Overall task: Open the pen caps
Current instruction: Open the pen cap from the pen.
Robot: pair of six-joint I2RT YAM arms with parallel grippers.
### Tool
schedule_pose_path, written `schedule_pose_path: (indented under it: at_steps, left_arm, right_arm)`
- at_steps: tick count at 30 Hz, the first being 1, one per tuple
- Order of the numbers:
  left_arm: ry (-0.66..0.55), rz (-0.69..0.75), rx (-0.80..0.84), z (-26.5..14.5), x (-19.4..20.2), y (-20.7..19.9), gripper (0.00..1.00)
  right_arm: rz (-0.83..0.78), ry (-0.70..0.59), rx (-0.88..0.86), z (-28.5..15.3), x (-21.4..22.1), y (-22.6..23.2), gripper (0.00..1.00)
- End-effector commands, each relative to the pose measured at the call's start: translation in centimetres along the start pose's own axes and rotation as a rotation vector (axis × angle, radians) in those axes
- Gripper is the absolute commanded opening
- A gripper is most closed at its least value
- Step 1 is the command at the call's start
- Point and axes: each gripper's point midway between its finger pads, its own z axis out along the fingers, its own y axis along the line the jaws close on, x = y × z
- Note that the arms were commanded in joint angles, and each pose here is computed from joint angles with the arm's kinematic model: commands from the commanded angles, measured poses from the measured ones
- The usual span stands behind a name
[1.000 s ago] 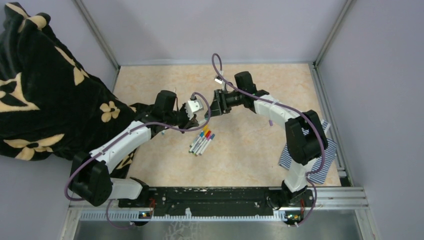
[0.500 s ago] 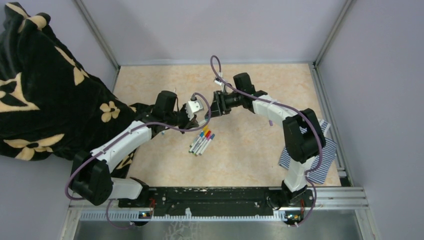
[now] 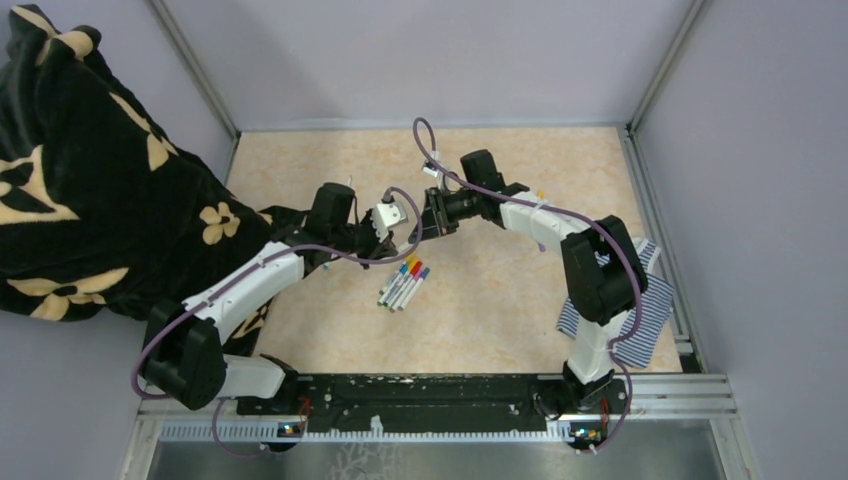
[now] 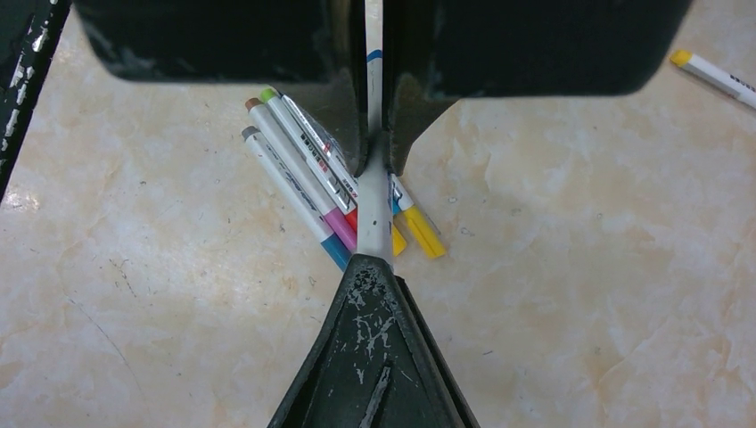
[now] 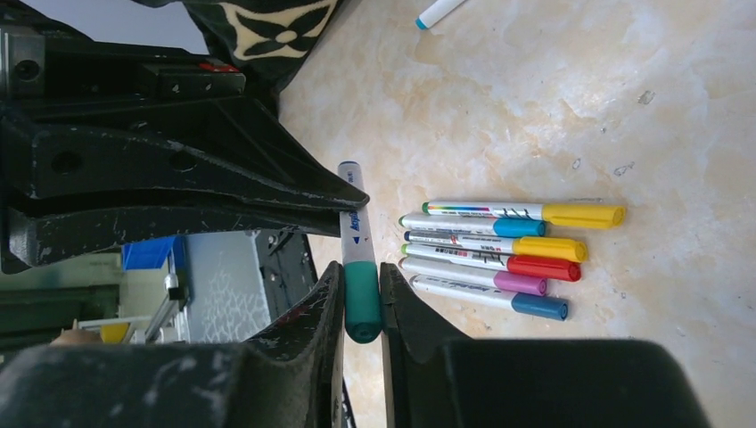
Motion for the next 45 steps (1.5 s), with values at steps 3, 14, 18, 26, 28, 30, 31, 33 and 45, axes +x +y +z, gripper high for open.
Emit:
schedule_pose_path:
  at_steps: [3, 14, 18, 26, 28, 30, 31, 33, 45]
  left_arm:
    - [-0.007, 0.012, 0.021, 0.3, 0.2, -0.5, 0.01]
    - [-0.003, 0.009, 0.035, 0.5, 0.4, -0.7, 0.64]
    - [0.009, 0.003, 0.039, 0.8, 0.7, -0.7, 0.67]
    - [0.012, -0.006, 0.039, 0.9, 0.9, -0.6, 0.52]
    - [0.011, -0.006, 0.040, 1.0, 0.8, -0.6, 0.43]
    - [0.011, -0.007, 0.043, 1.0, 0.9, -0.7, 0.33]
    - [0.011, -0.007, 0.046, 1.0, 0.9, -0.7, 0.28]
    - [0.014, -0.010, 0.050, 1.1, 1.0, -0.8, 0.15]
    - [0.054, -0.027, -0.085, 1.3, 2.0, 1.6, 0.00]
  right_arm:
    - [-0.066, -0.012, -0.011, 0.1, -0.7, 0.5, 0.02]
    - [-0.092, -0.011, -0.060, -0.4, -1.0, 2.1, 0.00]
    - [-0.105, -0.012, -0.109, -0.8, -1.1, 3.4, 0.00]
    - [-0.101, -0.008, -0.149, -1.0, -0.8, 4.2, 0.00]
    - [-0.100, -0.008, -0.148, -0.9, -0.8, 4.1, 0.00]
    - [-0.094, -0.008, -0.149, -0.9, -0.8, 4.1, 0.00]
    - [-0.093, -0.008, -0.149, -0.8, -0.7, 4.0, 0.00]
    - [-0.094, -0.010, -0.150, -0.8, -0.7, 4.0, 0.00]
    - [-0.116, -0.022, -0.092, -0.9, -1.2, 3.4, 0.00]
